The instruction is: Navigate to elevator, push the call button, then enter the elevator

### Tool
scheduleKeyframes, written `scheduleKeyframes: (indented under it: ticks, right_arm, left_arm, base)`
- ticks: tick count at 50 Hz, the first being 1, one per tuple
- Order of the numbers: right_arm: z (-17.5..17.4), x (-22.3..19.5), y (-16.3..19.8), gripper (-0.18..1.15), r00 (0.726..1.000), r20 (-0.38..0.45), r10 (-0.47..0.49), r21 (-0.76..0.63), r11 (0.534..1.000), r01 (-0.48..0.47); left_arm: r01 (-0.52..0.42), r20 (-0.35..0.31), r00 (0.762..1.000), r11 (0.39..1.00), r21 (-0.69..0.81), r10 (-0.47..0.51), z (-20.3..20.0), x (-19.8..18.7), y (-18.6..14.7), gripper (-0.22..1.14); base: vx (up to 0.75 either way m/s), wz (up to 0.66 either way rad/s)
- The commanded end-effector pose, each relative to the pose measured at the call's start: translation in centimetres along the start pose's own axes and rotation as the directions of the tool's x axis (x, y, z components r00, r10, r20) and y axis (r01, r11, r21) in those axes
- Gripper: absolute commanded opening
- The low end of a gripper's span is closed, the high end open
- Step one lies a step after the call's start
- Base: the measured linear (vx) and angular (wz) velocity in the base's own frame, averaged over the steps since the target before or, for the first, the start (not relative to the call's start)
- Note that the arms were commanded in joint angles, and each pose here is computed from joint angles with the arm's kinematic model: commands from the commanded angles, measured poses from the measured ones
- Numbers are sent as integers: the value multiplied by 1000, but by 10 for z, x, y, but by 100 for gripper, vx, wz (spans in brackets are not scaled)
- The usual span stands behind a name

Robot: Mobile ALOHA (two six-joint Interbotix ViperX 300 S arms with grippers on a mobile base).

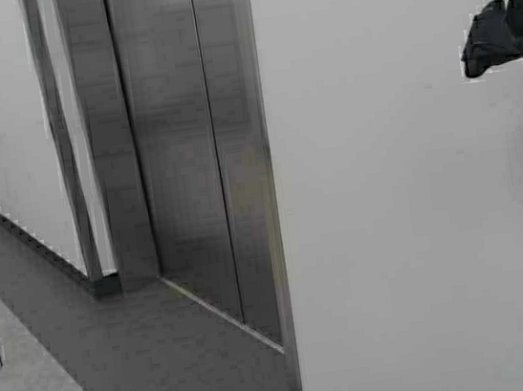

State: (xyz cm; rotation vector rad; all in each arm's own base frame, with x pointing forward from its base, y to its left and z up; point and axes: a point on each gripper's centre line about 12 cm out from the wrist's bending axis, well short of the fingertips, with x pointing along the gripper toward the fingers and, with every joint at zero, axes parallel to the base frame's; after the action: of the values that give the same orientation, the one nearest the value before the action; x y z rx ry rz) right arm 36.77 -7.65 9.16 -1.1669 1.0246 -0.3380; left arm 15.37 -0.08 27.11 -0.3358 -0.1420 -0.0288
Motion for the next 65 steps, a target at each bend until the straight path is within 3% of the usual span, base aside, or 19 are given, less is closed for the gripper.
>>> scheduleKeyframes:
  ticks: [1,7,22,29,38,42,44,51,55,57,62,65]
  right_arm:
    - [-1,2,-18,6,999,1,-34,35,999,34]
    - [7,-13,-17,6,999,40,-37,27,999,35]
    - [54,-93,-10,6,971,232,-48,11,999,46]
    - [69,-136,-5,6,952,305,26,27,999,-36]
    - [82,-195,-7,5,896,402,187,59,972,-229]
    - [86,-222,-10,5,842,460,282,64,935,-348]
    - [89,-236,-12,5,798,503,332,68,905,-420]
    - [97,-275,-12,5,587,662,466,66,744,-665]
    - [102,-289,-10,5,466,743,480,57,648,-759]
    - [104,-294,-9,5,419,774,475,51,612,-789]
    - [108,-300,-5,5,330,835,441,36,553,-832]
    - [111,-300,0,5,297,856,424,22,544,-839]
  left_arm:
    - [7,15,1000,1000,1,-7,7,2,-3,2]
    - [7,16,1000,1000,0,-7,7,2,-2,2]
    - [7,17,1000,1000,0,-7,6,2,-2,2]
    - [7,16,1000,1000,0,-7,6,2,-2,2]
    - [0,-3,1000,1000,0,0,2,1,-1,2]
    - [-1,-8,1000,1000,3,1,1,1,-1,2]
    - [-2,-9,1000,1000,4,2,1,1,-1,2]
    - [-2,-9,1000,1000,9,2,1,1,0,2]
    - [-2,-9,1000,1000,14,2,0,1,0,2]
    - [-2,-11,1000,1000,15,2,0,1,0,2]
    - [-2,-12,1000,1000,21,2,-1,1,0,2]
    - [-3,-13,1000,1000,21,3,-1,1,0,2]
  base:
    - [-1,0]
    - [-1,-1]
    - [0,-2]
    - [0,-1]
    - [-1,-3]
    - [-2,-2]
    - [-3,-2]
    - [-3,-1]
    - [-2,2]
    - [-2,5]
    - [-1,7]
    - [0,10]
